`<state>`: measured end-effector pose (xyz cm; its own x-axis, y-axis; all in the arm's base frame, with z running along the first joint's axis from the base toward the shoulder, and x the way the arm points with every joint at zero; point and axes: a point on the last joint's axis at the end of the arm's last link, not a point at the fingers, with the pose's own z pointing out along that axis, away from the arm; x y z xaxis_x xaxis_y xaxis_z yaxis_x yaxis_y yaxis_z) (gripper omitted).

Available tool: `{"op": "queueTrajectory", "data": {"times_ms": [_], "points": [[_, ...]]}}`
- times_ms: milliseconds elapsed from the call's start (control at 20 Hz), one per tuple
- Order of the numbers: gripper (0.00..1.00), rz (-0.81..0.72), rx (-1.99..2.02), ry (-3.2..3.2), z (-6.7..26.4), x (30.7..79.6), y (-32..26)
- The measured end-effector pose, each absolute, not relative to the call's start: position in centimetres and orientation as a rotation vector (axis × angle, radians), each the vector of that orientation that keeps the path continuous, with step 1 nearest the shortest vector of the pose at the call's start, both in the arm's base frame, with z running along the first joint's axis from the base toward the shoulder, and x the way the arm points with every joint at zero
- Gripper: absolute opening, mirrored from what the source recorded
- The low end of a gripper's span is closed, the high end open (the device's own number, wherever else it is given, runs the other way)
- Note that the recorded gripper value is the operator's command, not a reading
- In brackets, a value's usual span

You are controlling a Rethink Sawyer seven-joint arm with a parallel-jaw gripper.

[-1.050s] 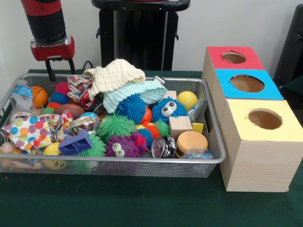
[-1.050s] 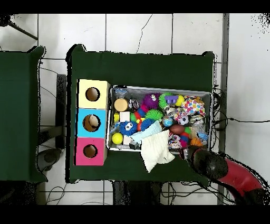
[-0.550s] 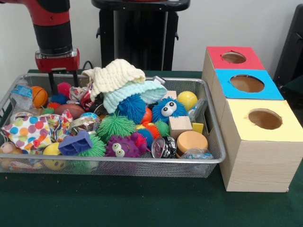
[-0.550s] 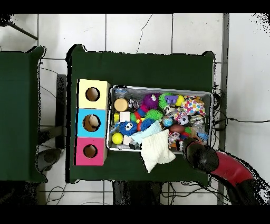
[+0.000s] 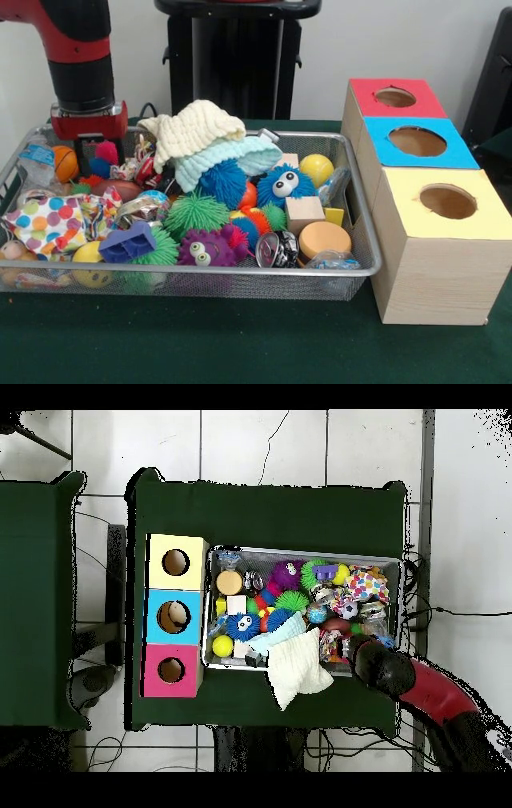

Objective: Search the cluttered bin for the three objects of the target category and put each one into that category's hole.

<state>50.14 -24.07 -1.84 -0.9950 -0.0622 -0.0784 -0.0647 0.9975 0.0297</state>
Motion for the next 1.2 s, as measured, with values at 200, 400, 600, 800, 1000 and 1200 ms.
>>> {"op": "queueTrajectory", "data": {"times_ms": [200, 400, 600, 800, 1000, 1200], "points": [[1.00, 0.094, -0.043, 3.140, -1.8, 52.3, -25.6], [1.00, 0.130, -0.019, 3.199, -1.4, 54.1, -26.7], [1.00, 0.137, -0.003, 3.219, -0.8, 56.9, -28.3], [1.00, 0.108, 0.030, 3.193, 0.4, 59.6, -30.2], [1.00, 0.067, 0.044, 3.162, 1.1, 61.0, -31.7], [1.00, 0.033, 0.051, 3.138, 1.6, 62.2, -32.9]]}}
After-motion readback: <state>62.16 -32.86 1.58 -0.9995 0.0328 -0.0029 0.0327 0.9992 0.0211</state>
